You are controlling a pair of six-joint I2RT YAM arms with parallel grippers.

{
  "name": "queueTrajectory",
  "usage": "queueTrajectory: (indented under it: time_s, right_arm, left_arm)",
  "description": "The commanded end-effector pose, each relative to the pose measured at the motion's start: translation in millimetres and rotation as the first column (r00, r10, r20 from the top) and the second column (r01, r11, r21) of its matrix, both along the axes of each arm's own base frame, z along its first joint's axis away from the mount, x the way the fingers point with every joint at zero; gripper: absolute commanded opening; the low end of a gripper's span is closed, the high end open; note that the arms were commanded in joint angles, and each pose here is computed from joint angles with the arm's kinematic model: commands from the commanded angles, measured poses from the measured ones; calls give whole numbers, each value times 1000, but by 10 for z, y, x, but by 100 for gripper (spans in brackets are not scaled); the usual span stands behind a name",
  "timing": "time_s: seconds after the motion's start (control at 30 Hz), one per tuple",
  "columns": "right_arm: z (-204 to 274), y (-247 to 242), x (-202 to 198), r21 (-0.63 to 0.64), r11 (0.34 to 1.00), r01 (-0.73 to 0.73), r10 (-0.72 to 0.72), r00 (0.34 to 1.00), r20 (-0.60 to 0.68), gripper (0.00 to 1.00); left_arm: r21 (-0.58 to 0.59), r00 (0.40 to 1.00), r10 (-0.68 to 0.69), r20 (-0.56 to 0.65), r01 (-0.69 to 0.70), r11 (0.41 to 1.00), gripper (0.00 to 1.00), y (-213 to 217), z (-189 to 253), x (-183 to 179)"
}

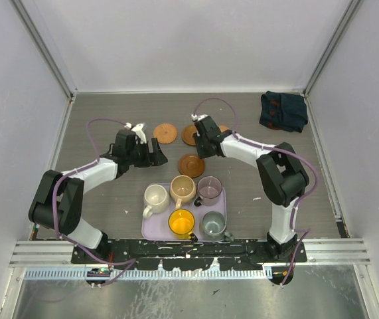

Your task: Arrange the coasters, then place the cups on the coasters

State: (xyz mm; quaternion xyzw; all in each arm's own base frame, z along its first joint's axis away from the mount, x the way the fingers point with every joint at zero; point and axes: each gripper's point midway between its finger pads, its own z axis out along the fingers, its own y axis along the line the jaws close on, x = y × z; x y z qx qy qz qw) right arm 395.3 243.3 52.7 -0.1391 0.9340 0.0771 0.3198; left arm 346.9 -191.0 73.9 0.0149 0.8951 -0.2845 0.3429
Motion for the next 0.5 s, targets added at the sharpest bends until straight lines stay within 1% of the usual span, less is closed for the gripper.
queueTrajectory:
  time_s: [0.0,0.2,0.33,0.47]
  right_arm:
    - [-6,158,-139,31,999,-33,34,999,-16,28]
    - [7,291,-299,35,997,-72,72,997,-24,28]
    - [51,373,-369,50,995,-90,91,996,-22,28]
    - [31,505,-437,82,990,-118,121,992,-33,28]
  left_arm:
    - [-36,997,4,77,-1,999,80,-53,208,100]
    - [-38,997,4,83,-1,999,80,-48,229,83]
    - [-31,997,6,77,-3,999,80,-14,220,6]
    - [15,999,26,47,-26,1000,79,100,153,-117]
